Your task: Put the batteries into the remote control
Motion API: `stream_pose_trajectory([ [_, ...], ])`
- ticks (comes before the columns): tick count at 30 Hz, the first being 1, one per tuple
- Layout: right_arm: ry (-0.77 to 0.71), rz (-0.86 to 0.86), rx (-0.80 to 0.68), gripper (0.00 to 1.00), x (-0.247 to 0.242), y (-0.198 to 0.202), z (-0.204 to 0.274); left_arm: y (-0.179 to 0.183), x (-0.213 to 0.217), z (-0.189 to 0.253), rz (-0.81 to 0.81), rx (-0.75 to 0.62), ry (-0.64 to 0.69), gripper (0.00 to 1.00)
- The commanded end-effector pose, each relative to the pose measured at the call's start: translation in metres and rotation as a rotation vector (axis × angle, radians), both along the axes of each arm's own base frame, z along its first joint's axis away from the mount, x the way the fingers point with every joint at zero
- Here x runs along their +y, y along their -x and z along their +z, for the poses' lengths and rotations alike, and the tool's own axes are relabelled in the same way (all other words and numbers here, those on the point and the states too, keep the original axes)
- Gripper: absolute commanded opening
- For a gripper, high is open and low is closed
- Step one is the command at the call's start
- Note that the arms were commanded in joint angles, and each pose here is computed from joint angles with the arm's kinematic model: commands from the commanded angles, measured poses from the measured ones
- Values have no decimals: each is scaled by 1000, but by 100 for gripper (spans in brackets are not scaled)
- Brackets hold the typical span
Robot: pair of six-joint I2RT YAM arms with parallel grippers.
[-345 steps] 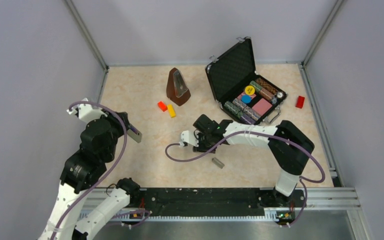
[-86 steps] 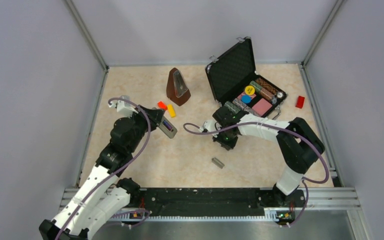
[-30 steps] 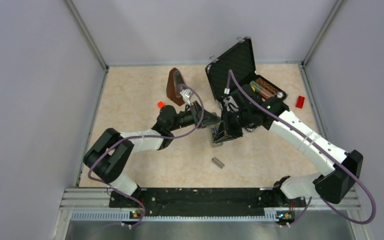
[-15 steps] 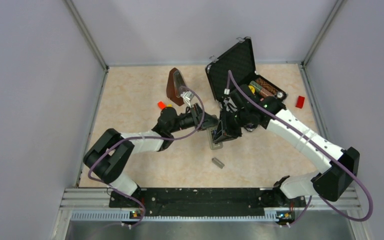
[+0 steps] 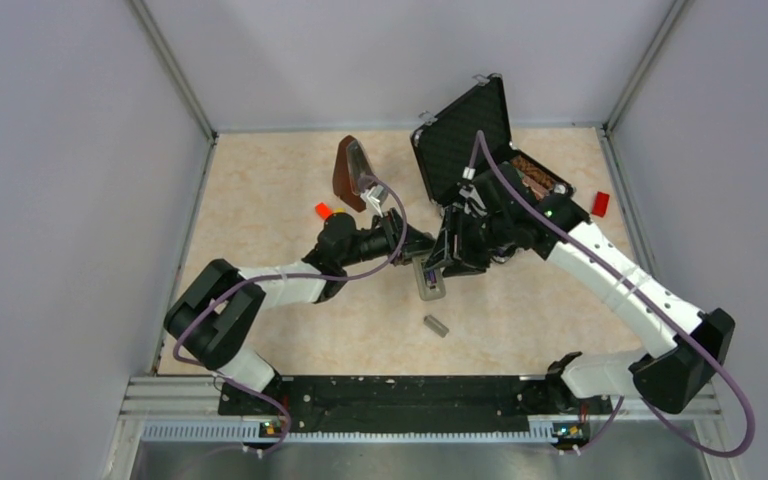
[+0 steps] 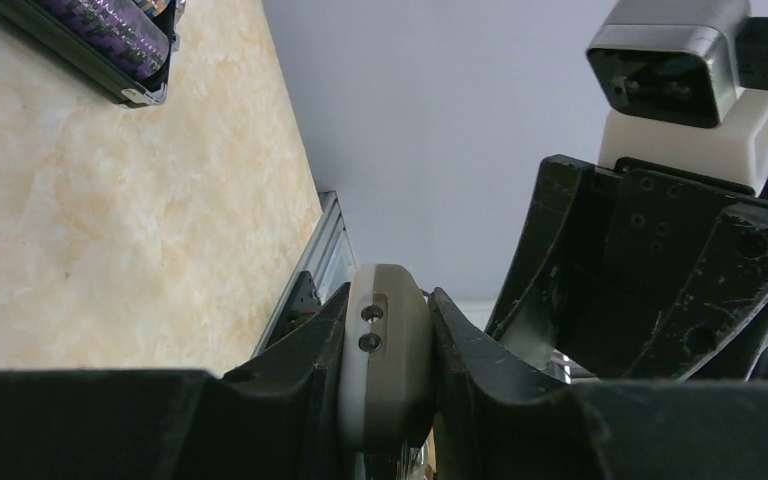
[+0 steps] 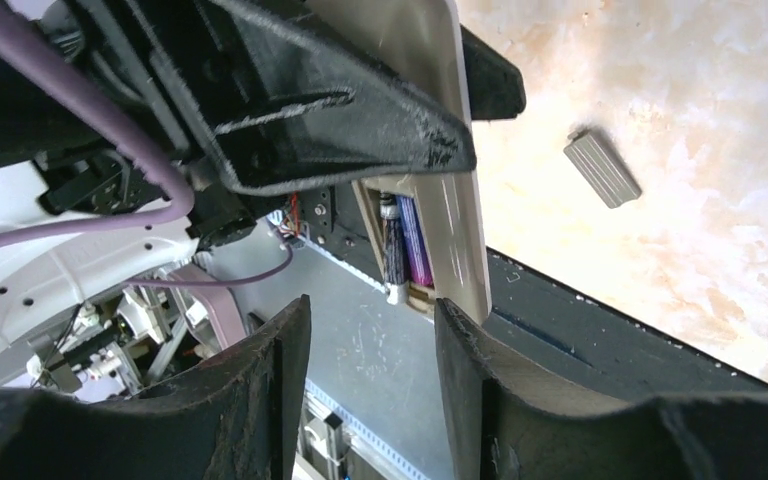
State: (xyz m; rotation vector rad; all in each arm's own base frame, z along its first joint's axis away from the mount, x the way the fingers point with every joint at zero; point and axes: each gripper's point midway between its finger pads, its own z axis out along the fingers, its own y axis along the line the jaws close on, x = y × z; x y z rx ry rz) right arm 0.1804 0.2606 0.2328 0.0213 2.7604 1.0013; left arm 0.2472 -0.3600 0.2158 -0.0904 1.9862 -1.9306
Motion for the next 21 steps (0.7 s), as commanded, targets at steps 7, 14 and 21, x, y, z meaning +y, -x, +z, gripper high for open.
stream_pose_trajectory([
  [7, -129, 181, -398, 70, -15, 7, 39, 4, 3, 70, -37, -55, 160, 0],
  [14, -234, 300, -577, 76, -6, 13, 39, 18, 2, 90, -121, -54, 187, 0],
  [21, -301, 256, -592, 64, 5, 3, 42, 27, 5, 103, -160, -69, 197, 0],
])
